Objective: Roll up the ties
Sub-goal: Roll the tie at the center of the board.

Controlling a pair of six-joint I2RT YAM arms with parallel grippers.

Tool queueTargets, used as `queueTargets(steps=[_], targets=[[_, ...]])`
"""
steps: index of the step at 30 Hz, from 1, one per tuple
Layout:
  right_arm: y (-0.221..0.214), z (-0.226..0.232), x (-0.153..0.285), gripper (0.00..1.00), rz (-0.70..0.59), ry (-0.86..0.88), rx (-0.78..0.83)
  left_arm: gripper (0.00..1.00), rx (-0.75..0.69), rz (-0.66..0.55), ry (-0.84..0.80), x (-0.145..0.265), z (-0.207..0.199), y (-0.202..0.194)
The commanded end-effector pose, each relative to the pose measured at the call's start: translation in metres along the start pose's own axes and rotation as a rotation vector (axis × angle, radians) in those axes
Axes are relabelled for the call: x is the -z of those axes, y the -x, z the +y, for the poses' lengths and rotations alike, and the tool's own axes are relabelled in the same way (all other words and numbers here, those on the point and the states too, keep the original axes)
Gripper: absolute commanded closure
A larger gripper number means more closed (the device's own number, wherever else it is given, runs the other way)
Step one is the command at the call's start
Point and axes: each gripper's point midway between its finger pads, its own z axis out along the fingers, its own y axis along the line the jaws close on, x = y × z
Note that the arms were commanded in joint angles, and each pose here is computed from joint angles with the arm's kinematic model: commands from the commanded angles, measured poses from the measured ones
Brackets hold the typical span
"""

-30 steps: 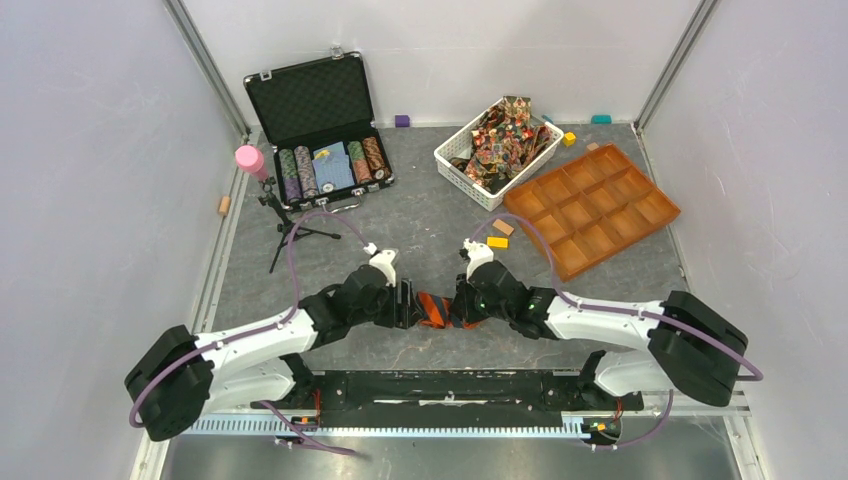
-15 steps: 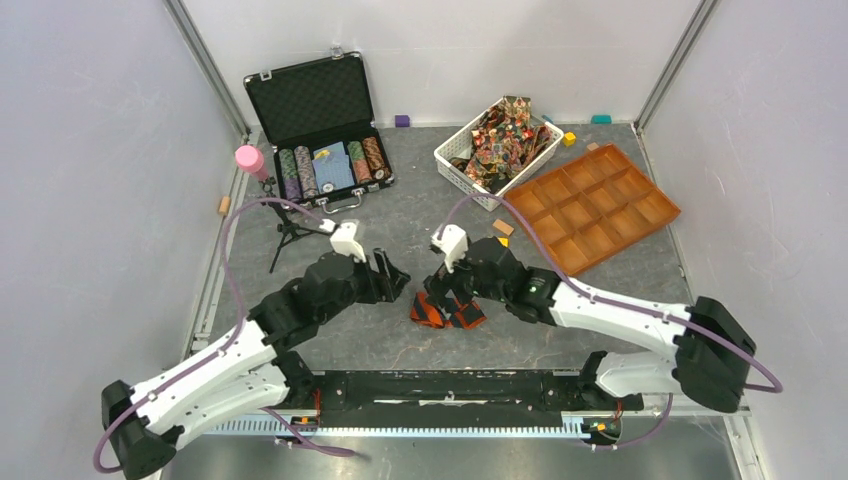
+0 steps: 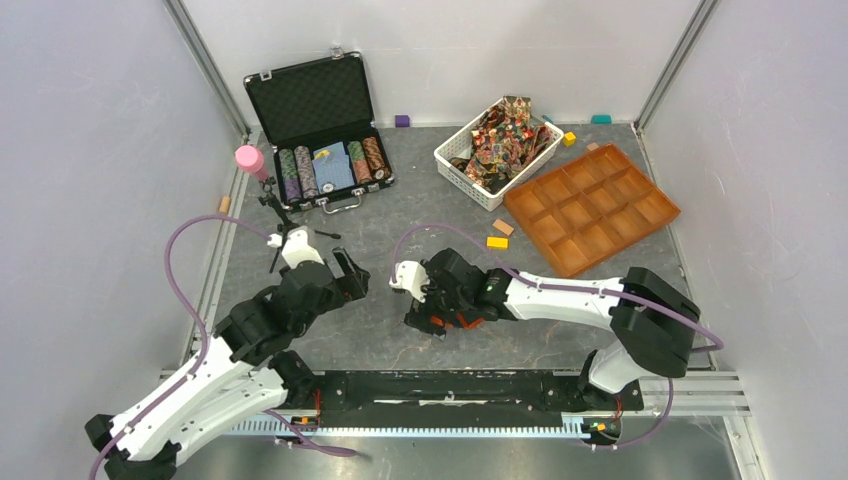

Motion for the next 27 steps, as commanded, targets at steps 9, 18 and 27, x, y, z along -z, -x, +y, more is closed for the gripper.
queueTargets(steps=[9, 18, 27], targets=[[-0.002, -0.013, -0.024, 0.02, 0.062, -0.043, 0.103, 0.00, 0.079, -0.057, 0.038, 0.012, 0.018, 0.008], [-0.021, -0.010, -0.039, 0.02, 0.140, -0.008, 0.115, 0.00, 0.074, -0.053, 0.037, 0.011, 0.020, 0.006], [-0.041, 0.004, -0.045, 0.09, 0.217, 0.079, 0.108, 0.00, 0.072, -0.057, 0.031, 0.011, 0.018, 0.007]])
